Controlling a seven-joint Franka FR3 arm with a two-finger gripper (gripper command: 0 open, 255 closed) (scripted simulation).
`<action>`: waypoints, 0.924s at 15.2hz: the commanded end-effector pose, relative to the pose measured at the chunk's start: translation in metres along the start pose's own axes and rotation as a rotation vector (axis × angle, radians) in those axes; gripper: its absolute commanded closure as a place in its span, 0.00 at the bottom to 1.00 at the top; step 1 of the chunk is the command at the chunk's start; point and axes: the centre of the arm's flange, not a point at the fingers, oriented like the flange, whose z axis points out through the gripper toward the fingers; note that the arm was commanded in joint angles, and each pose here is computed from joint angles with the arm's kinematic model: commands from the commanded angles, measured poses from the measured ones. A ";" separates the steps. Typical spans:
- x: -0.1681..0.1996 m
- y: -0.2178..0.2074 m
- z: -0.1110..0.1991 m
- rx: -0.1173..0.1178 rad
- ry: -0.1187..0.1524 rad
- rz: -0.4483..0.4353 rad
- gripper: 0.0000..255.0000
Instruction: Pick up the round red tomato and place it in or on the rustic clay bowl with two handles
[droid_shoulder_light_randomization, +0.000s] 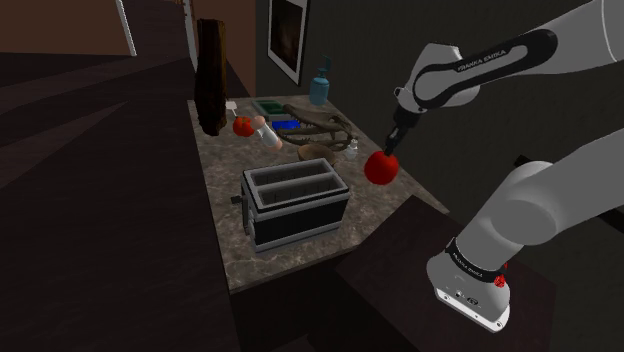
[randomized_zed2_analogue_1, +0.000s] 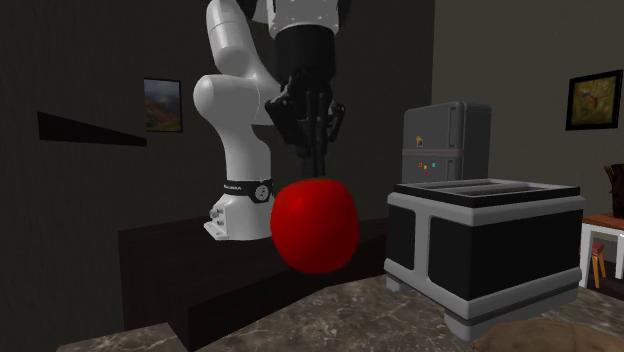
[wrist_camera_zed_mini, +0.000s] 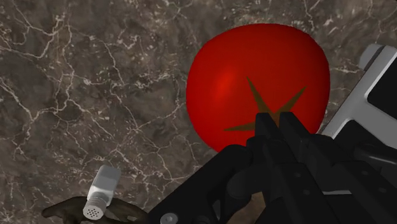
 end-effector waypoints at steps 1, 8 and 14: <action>0.000 -0.001 -0.012 0.000 0.000 0.000 1.00; 0.002 -0.002 -0.048 0.000 0.000 0.000 1.00; 0.066 -0.006 -0.065 0.000 0.000 0.000 1.00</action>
